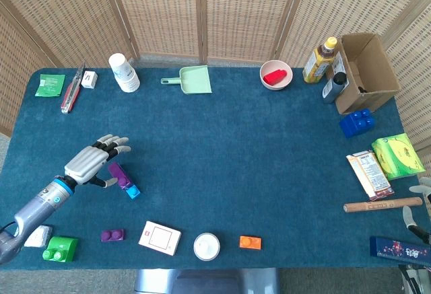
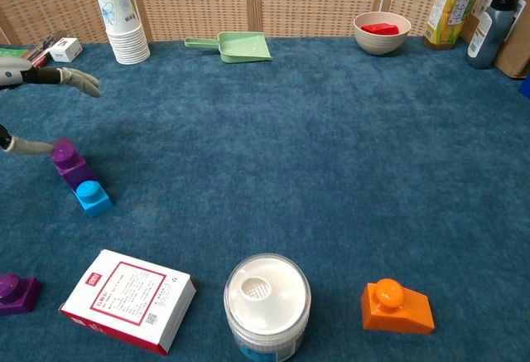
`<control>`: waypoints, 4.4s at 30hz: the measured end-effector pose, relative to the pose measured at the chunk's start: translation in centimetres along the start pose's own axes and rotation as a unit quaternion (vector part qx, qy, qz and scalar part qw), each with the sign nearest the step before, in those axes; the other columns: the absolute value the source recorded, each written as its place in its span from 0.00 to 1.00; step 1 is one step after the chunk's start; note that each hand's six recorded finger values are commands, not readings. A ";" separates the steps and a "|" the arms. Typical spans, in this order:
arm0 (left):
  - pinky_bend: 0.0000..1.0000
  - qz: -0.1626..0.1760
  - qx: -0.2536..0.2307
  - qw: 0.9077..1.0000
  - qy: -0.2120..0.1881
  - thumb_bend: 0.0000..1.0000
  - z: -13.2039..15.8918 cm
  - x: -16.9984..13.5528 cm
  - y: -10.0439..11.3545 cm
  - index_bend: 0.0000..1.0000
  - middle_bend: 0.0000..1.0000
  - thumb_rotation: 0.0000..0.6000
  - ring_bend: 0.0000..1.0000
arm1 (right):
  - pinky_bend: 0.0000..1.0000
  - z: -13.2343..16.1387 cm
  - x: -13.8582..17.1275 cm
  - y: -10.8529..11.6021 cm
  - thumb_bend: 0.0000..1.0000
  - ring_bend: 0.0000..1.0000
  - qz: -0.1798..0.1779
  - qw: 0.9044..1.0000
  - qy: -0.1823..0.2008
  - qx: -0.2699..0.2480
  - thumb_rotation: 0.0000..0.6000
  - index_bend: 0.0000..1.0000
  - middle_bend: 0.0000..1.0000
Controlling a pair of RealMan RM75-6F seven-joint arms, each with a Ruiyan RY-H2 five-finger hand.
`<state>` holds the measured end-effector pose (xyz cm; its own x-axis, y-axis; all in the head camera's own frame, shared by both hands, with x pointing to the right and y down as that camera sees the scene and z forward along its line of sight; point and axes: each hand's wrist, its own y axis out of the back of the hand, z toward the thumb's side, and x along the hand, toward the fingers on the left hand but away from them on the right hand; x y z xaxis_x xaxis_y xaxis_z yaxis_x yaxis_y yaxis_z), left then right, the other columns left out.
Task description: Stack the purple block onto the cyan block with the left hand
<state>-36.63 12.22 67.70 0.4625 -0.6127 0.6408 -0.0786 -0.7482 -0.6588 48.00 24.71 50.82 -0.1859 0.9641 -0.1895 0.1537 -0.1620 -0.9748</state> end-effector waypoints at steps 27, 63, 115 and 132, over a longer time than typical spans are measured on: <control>0.00 0.019 -0.076 0.997 -0.003 0.30 1.6 1.2 -2.1 0.08 0.02 0.48 0.00 | 0.22 -0.6 0.3 0.6 0.34 0.11 -0.007 1.000 -0.006 -0.001 1.00 0.37 0.29; 0.00 0.002 -0.023 0.999 -0.021 0.25 4.1 3.4 -5.1 0.03 0.00 0.10 0.00 | 0.22 -1.5 0.7 1.3 0.34 0.11 -0.013 1.000 -0.013 -0.008 1.00 0.38 0.29; 0.00 0.100 0.076 0.991 -0.048 0.24 4.2 3.3 -3.0 0.00 0.00 0.00 0.00 | 0.22 -2.1 1.3 2.6 0.34 0.11 -0.024 0.999 -0.024 -0.016 1.00 0.38 0.29; 0.00 0.148 0.060 0.987 -0.032 0.24 3.5 -0.6 1.5 0.03 0.00 0.00 0.00 | 0.22 -0.6 0.0 1.8 0.34 0.11 -0.014 1.000 -0.001 -0.012 1.00 0.38 0.29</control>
<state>-33.90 12.31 64.95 0.4892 -0.7804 0.3895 -0.1158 -0.5007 -0.8578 48.84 24.51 49.14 -0.1919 0.9678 -0.1629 0.1709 -0.1305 -0.9766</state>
